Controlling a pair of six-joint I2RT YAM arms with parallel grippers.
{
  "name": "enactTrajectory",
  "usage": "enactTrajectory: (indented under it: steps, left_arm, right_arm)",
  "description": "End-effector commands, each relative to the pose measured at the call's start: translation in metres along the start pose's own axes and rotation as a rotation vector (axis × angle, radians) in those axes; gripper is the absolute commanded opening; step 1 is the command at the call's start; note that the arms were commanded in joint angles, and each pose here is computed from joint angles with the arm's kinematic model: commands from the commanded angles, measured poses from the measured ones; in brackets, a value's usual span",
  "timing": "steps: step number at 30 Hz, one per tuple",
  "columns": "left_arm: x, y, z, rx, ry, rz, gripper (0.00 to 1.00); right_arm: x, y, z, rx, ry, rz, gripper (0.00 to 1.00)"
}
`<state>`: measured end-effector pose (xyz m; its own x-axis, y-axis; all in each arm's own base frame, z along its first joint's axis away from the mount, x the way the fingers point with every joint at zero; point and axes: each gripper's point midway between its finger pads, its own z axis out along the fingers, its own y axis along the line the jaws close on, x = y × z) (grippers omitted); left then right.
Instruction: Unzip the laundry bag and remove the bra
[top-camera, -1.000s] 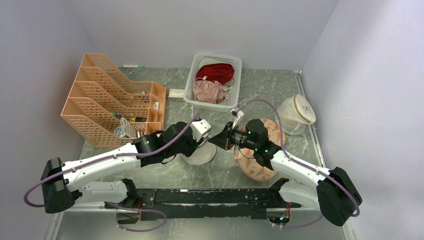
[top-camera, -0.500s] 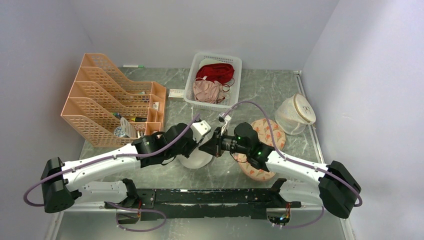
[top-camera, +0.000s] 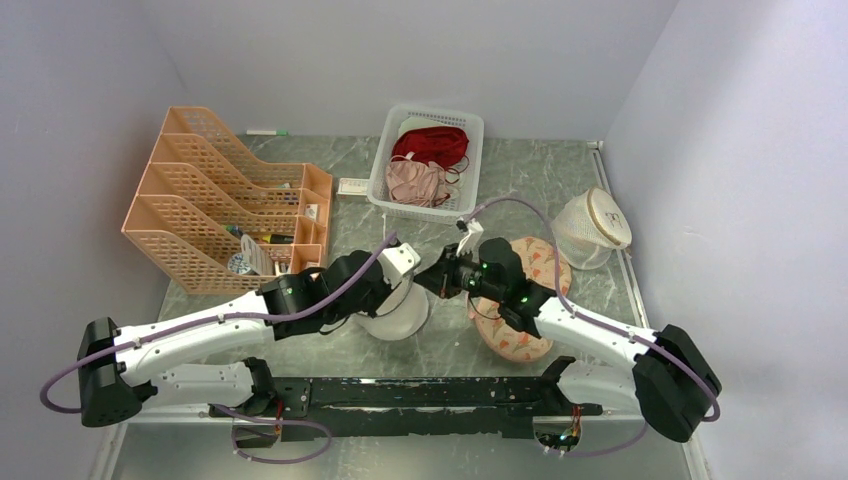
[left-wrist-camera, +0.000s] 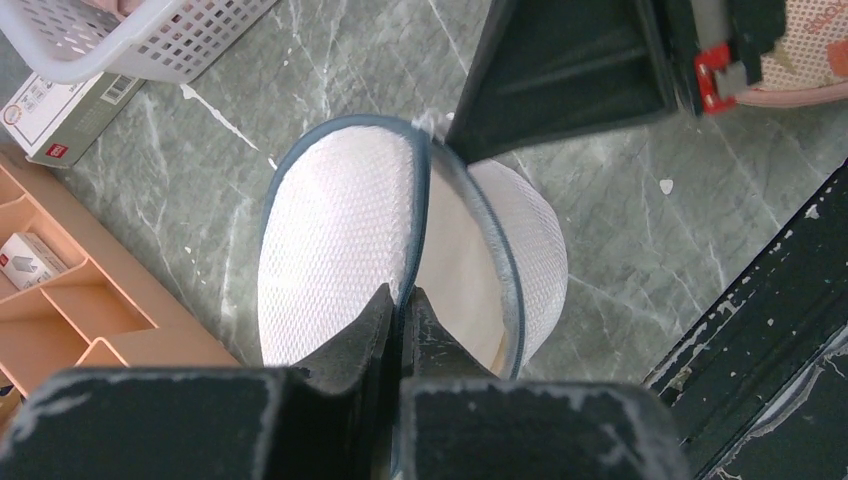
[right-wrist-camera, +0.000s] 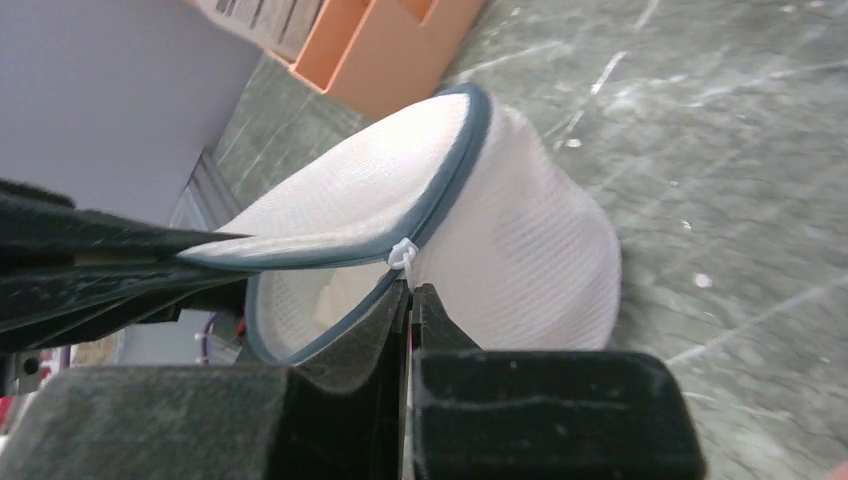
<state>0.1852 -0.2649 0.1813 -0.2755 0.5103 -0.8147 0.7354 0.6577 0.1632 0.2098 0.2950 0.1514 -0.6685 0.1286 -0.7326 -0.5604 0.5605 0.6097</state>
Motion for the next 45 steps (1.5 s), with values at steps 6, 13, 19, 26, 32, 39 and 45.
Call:
enactTrajectory:
  steps: [6, 13, 19, 26, 32, 39, 45]
  left_arm:
    - [-0.003, 0.004, -0.005, -0.030, -0.019, 0.007, 0.07]
    - [0.002, 0.003, -0.001, -0.049, 0.015, 0.020, 0.21]
    - [0.003, 0.002, -0.001, -0.047, 0.016, 0.024, 0.51]
    - [0.007, 0.002, 0.002, -0.054, 0.033, 0.031, 0.66]
    - [0.008, 0.000, 0.002, -0.049, 0.037, 0.038, 0.61]
    - [0.007, -0.001, 0.000, -0.050, 0.030, 0.043, 0.37]
    - [0.005, -0.001, -0.003, -0.051, 0.018, 0.046, 0.14]
  right_arm:
    - [0.000, -0.037, -0.011, 0.064, 0.003, 0.100, 0.00]
    - [-0.004, -0.021, -0.013, -0.014, 0.024, 0.032, 0.00]
    - [-0.002, 0.007, -0.014, -0.127, 0.032, -0.029, 0.00]
    - [0.006, 0.041, -0.007, -0.201, 0.060, -0.113, 0.00]
    - [0.010, 0.062, -0.002, -0.235, 0.070, -0.147, 0.00]
    - [0.013, 0.056, 0.002, -0.203, 0.073, -0.129, 0.00]
    - [0.011, 0.031, 0.005, -0.067, 0.058, -0.096, 0.00]
